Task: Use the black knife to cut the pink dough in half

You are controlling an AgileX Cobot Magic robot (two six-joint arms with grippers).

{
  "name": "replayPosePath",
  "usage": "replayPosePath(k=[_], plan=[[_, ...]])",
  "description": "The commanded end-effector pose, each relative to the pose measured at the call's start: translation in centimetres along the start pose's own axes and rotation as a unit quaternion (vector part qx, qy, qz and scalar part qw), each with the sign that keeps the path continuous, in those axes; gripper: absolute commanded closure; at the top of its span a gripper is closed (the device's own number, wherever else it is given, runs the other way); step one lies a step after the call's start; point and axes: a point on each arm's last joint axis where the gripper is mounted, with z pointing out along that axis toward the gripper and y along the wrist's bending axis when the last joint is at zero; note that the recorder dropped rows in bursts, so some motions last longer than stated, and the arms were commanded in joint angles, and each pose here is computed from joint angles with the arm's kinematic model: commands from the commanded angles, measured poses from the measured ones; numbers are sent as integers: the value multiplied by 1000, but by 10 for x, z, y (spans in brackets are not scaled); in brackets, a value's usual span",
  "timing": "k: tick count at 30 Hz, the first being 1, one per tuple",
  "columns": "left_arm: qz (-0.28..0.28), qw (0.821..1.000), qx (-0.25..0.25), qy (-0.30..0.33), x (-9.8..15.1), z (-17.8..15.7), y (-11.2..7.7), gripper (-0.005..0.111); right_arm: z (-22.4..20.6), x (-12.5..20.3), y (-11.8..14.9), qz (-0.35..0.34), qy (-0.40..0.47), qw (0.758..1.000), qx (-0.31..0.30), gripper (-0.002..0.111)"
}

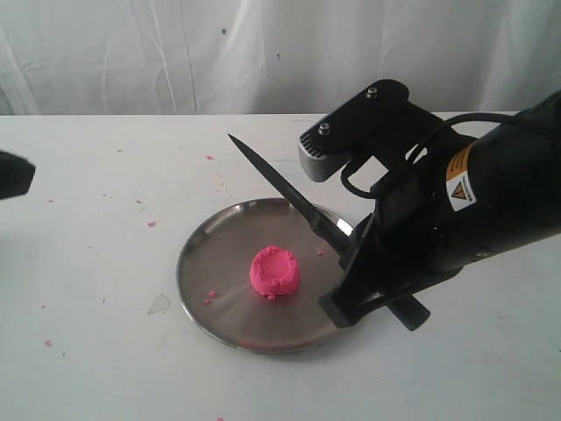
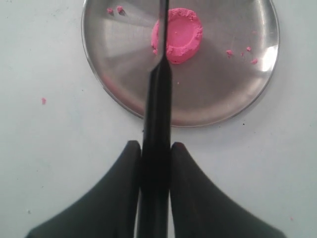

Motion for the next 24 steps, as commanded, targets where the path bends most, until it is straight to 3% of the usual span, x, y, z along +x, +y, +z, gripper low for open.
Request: replayPosePath(k=[1, 3, 5, 8, 15, 19, 22, 24], plan=[[-44, 993, 8, -110, -12, 7, -1, 106, -4, -2, 0, 2, -9, 1000, -1, 108], [-44, 989, 15, -137, -8, 15, -3, 107, -4, -2, 0, 2, -8, 1000, -1, 108], [-37, 994, 14, -102, 20, 36, -6, 107, -4, -2, 0, 5, -7, 1000, -3, 108], [-36, 996, 15, -82, 45, 43, -7, 107, -4, -2, 0, 5, -7, 1000, -3, 108], [-46, 984, 2, -172, 69, -19, 1, 107, -4, -3, 0, 5, -12, 1000, -3, 108], [-104, 978, -43, -177, 100, -54, 14, 107, -4, -3, 0, 5, -12, 1000, -3, 108], [-122, 972, -46, -197, 106, -54, 15, 107, -4, -3, 0, 5, -14, 1000, -4, 108], [-103, 977, -49, -183, 108, -35, 13, 107, -3, -4, 1, 5, -13, 1000, -4, 108]])
